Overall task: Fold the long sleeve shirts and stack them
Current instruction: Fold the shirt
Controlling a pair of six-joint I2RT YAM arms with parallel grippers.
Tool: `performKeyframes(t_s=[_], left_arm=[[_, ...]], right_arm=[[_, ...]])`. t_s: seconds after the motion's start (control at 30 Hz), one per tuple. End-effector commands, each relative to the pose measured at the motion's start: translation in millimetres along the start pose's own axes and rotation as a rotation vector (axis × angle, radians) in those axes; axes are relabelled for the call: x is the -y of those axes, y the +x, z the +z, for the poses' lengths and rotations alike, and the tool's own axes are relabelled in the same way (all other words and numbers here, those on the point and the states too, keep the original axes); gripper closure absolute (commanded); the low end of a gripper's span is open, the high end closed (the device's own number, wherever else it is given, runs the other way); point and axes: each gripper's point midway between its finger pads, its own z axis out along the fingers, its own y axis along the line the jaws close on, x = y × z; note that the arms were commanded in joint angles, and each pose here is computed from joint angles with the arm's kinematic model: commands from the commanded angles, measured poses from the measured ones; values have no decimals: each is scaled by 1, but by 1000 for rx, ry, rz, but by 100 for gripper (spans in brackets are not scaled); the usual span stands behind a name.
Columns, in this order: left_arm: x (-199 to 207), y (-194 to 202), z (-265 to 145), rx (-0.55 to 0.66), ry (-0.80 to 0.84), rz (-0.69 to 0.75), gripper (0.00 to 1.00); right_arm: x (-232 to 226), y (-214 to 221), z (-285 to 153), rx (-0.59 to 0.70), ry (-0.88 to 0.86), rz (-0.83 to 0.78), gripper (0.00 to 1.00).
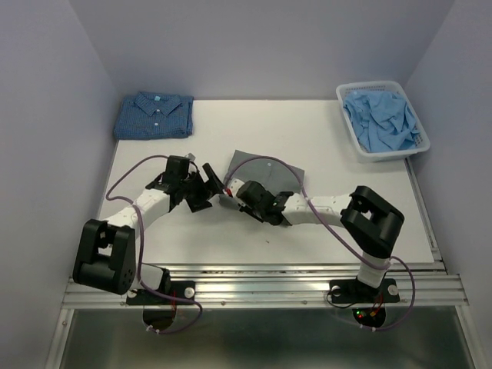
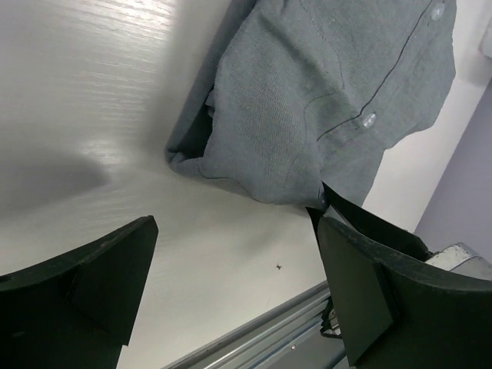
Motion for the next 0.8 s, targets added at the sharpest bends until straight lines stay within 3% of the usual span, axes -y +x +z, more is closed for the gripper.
performKeyframes(t_s=[0.0,0.47,0.77], left_arm=[[23,2,2,-24,148,31,1],[14,13,19,-49,167,-37,1],[54,3,25,-5,274,-73,1]], right_arm=[[3,-10,-5,53,12,0,80],[8,-60,-44,186,-58,118,83],[-6,-60,-44,185,-132,122,84]])
